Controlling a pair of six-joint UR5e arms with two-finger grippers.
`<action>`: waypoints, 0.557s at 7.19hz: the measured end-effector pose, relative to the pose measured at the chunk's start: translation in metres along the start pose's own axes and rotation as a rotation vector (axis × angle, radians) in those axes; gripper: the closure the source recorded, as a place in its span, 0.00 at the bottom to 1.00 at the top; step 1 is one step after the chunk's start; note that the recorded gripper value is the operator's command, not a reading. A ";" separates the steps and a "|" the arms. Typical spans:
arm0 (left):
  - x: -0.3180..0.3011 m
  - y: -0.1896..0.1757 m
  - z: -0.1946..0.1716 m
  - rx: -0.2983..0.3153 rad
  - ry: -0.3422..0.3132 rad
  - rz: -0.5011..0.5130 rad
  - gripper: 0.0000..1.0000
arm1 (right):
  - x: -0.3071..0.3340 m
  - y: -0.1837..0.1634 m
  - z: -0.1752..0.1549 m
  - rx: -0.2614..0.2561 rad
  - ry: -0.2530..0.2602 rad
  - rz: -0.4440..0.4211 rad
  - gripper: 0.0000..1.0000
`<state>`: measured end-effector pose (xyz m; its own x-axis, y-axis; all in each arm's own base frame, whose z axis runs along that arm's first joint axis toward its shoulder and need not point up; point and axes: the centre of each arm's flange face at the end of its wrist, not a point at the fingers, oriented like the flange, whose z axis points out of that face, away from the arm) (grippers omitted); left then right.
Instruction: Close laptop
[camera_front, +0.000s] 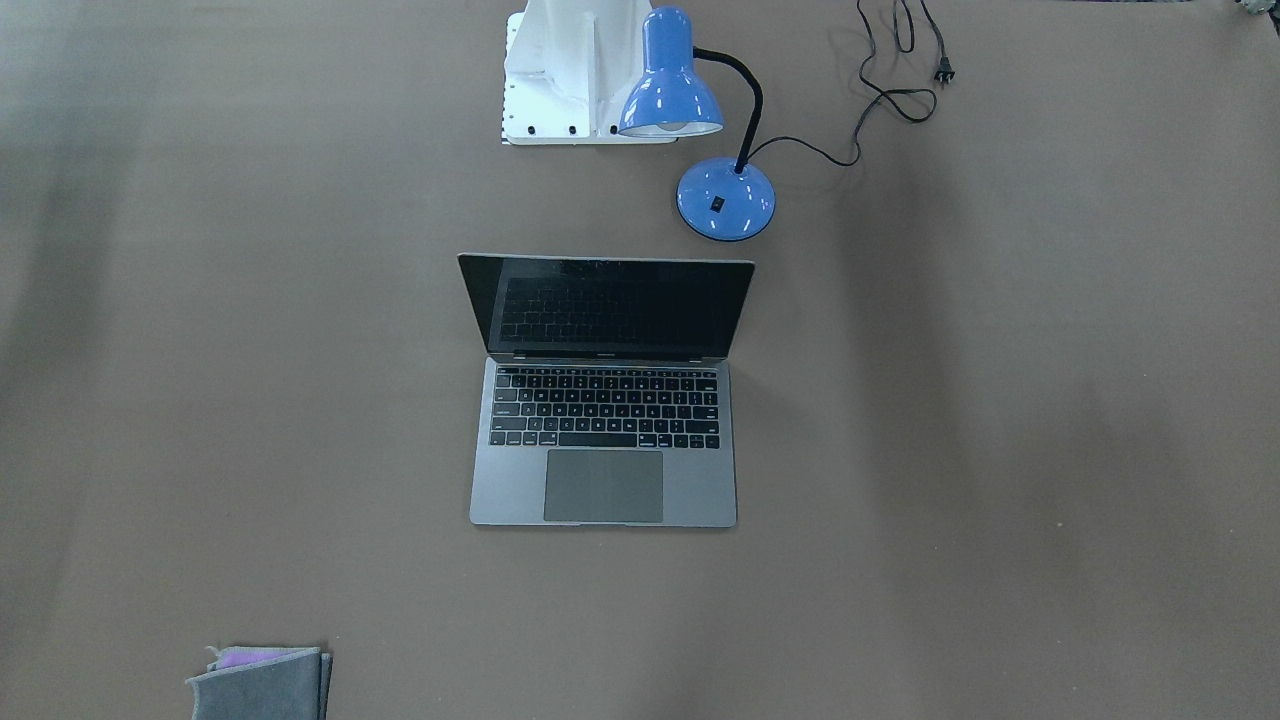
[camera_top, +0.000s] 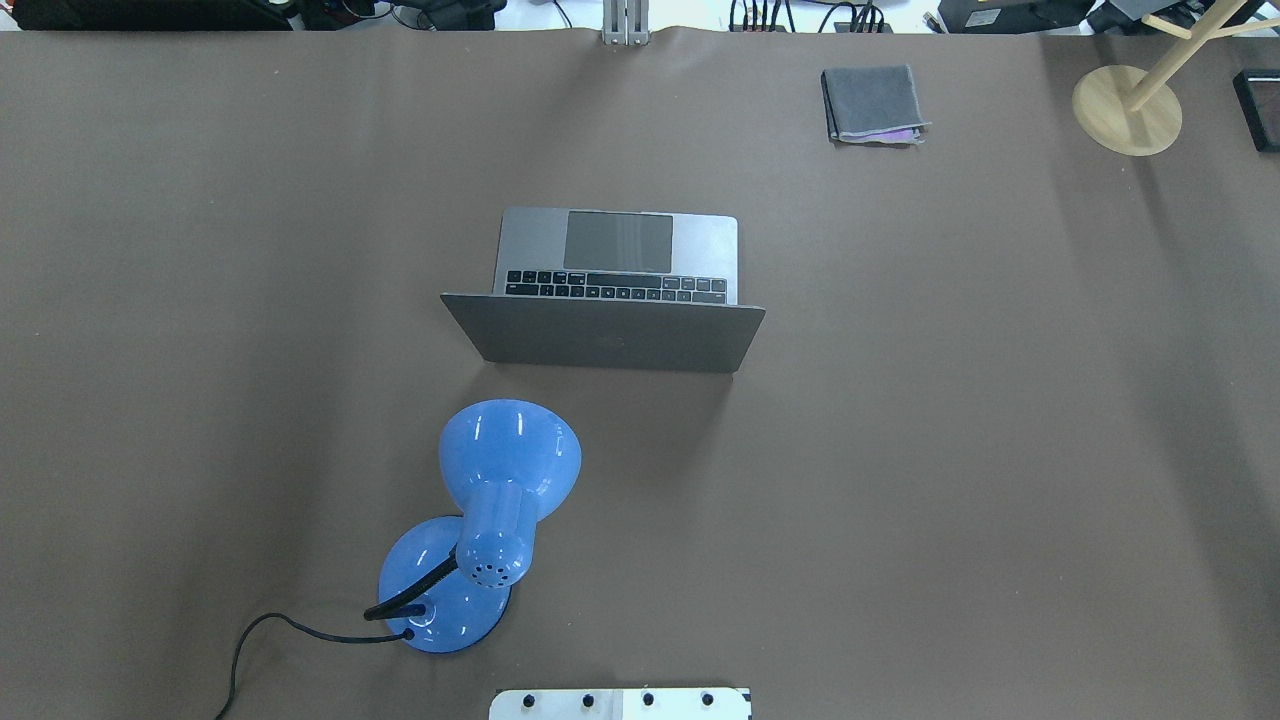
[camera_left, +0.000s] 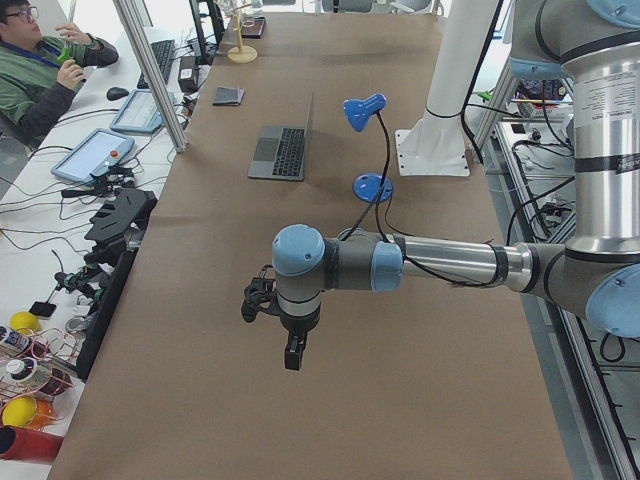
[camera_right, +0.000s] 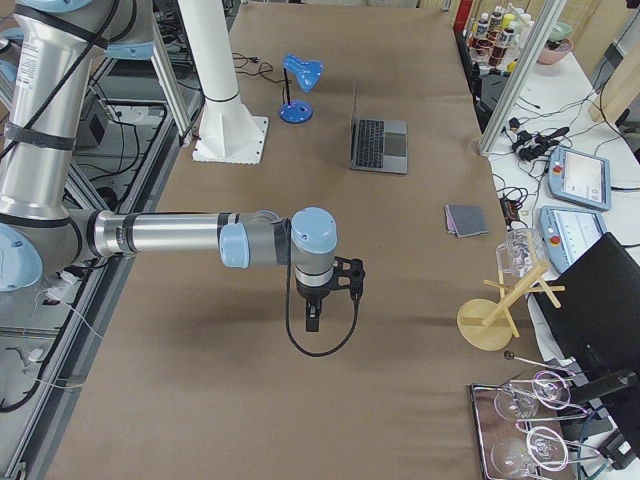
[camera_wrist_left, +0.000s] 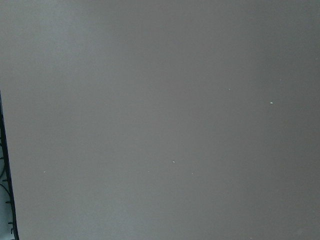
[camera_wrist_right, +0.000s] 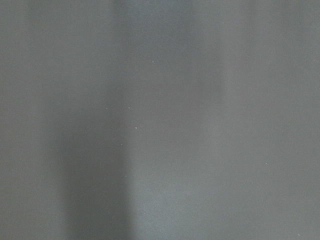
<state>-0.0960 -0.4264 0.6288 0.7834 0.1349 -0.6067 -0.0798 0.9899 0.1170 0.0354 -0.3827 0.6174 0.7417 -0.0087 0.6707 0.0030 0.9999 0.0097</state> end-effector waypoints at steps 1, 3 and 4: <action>0.001 0.000 0.000 0.000 0.000 0.002 0.01 | 0.000 0.000 0.000 0.000 0.000 0.000 0.00; 0.004 -0.002 -0.003 0.008 0.003 0.009 0.01 | -0.001 0.000 -0.001 0.003 0.000 -0.003 0.00; 0.007 -0.003 -0.007 0.016 0.004 0.017 0.01 | -0.002 -0.001 -0.002 0.014 -0.001 -0.014 0.00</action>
<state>-0.0943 -0.4282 0.6185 0.7794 0.1523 -0.6077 -0.0836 0.9866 0.1400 0.0354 -0.3838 0.6142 0.7408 -0.0227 0.6714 0.0038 0.9996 0.0297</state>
